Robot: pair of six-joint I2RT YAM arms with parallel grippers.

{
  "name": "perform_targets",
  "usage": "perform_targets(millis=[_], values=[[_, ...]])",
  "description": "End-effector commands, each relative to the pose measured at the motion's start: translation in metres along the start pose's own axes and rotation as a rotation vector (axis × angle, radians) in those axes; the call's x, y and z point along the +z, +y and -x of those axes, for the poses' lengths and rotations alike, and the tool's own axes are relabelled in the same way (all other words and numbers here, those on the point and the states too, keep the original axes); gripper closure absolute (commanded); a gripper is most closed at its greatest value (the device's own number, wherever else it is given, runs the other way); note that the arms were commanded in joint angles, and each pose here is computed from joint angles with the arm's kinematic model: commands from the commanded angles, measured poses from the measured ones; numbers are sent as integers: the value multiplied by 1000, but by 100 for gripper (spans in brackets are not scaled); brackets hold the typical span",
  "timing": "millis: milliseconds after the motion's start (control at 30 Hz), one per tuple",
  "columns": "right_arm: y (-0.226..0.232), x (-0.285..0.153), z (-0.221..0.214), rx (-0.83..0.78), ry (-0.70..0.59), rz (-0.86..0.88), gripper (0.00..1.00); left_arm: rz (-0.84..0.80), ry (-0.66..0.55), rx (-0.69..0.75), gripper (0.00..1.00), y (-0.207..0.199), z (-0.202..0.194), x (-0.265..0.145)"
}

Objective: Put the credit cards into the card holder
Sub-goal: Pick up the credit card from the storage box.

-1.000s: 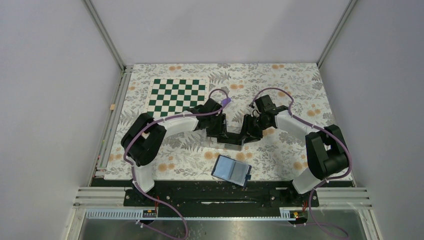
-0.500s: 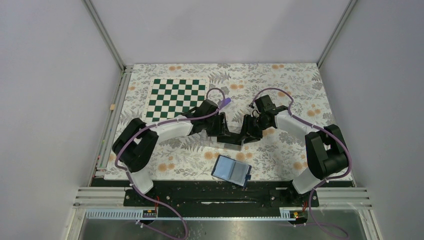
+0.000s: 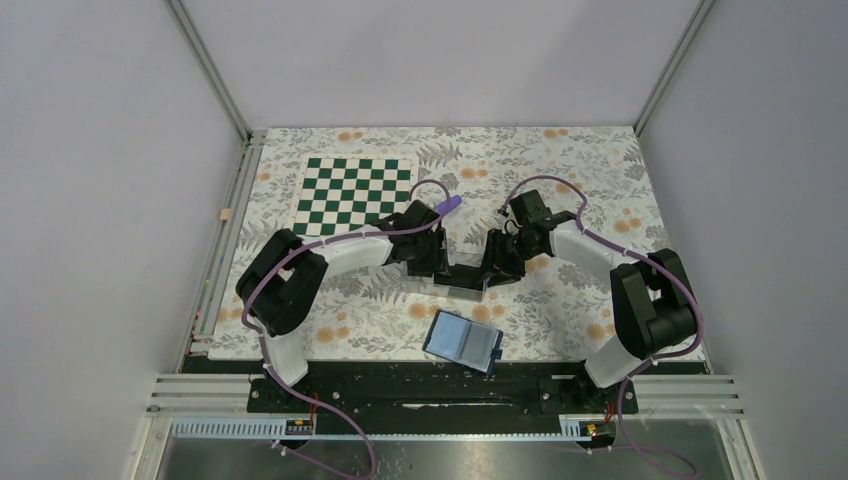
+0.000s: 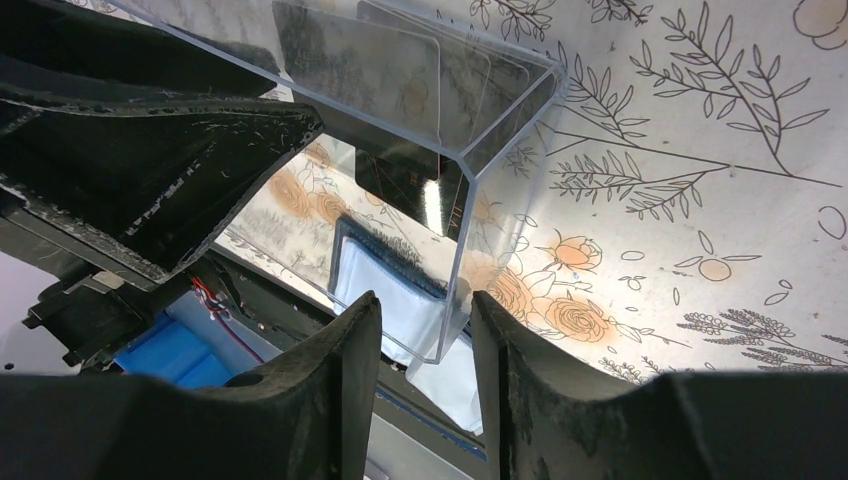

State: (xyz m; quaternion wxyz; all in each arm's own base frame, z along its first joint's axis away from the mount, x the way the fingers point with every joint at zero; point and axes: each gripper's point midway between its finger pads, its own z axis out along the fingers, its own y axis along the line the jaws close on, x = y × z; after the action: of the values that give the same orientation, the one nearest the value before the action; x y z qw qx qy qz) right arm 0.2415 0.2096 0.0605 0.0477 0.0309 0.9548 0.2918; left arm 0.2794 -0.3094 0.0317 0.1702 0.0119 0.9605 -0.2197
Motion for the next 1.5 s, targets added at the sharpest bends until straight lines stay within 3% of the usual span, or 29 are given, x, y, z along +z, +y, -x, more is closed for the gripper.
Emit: perform_targets(millis=[0,367,700,1033,1467], values=[[5,0,-3,-15,7,19,55,-60,22,-5,50,-11,-2,13],[6,1,-2,-16,12,23,55,-350,-26,-6,56,-68,9,-3],[5,1,-4,-14,18,23,55,-236,-71,10,57,-46,13,-10],[5,2,-5,-13,21,24,55,-94,18,-28,57,-20,-2,18],[3,2,-7,-14,25,22,55,-360,-94,-8,67,-75,22,-11]])
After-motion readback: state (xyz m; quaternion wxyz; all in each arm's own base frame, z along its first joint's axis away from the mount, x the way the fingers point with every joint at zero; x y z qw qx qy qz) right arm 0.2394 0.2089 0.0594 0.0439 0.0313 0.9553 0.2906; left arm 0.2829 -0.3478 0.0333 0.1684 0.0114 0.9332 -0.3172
